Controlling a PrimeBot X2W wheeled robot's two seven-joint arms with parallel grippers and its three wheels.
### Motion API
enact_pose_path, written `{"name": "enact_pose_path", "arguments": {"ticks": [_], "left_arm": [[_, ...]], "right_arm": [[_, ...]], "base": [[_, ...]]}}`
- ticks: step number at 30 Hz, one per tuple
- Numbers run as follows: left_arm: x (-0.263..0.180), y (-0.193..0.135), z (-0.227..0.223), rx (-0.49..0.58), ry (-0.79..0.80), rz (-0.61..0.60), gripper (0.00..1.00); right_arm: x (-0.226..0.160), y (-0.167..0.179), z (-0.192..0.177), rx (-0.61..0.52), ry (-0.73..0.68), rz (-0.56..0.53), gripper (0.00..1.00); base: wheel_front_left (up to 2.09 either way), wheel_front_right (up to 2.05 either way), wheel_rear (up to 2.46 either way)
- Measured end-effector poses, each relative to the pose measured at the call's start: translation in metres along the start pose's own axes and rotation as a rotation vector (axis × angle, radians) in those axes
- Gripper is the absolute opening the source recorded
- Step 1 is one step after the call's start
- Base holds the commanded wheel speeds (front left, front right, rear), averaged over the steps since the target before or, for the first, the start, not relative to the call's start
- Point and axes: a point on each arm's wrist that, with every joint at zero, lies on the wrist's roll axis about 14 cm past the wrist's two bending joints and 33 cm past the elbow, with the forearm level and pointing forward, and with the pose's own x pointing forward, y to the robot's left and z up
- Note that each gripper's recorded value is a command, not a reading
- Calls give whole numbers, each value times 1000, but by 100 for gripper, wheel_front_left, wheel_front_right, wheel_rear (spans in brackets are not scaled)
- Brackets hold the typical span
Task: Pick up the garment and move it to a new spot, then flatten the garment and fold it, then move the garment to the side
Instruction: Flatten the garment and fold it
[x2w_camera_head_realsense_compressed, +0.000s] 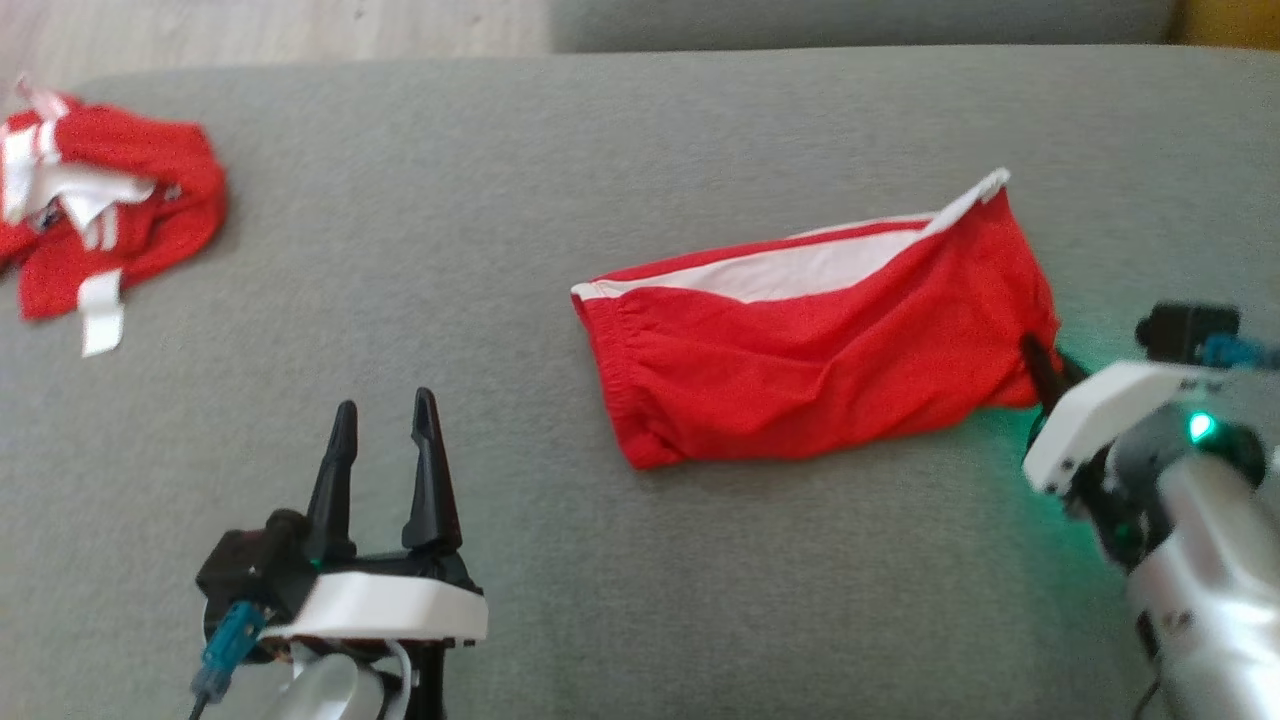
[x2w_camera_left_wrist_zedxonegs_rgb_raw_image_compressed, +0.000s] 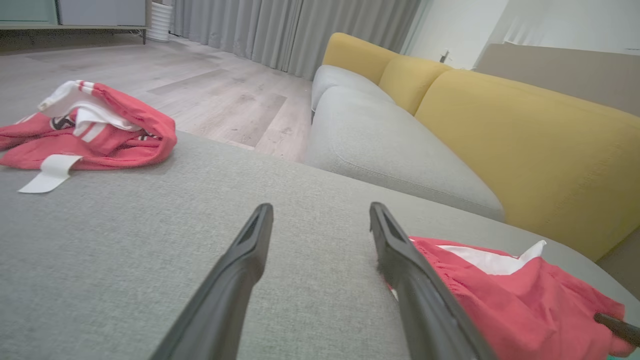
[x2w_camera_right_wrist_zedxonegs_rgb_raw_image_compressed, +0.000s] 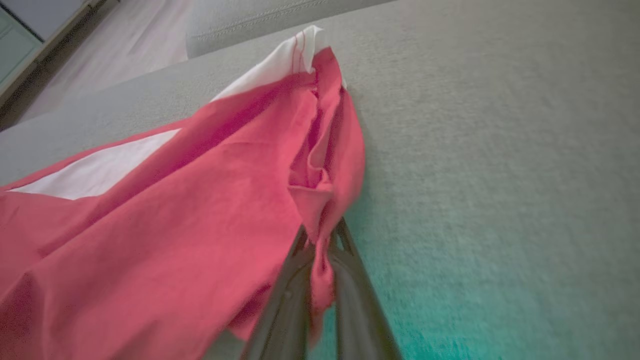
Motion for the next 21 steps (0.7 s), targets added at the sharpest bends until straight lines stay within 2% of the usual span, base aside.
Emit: {"name": "enact_pose_path", "arguments": {"ticks": [7, 13, 17, 21], "left_arm": [[4, -22, -1, -2, 1, -71, 100], [1, -21, 0, 8, -2, -72, 100], [-4, -19, 4, 16, -14, -65, 100], [-12, -17, 7, 21, -20, -57, 100]], "right_arm": [[-31, -18, -21, 65, -41, -80, 0], [-34, -10, -15, 62, -74, -84, 0], [-32, 12, 6, 26, -129, -42, 0], [-32, 62, 36, -29, -205, 77, 0]], "base": [[0, 0, 0], [0, 0, 0], [0, 0, 0], [0, 0, 0]]}}
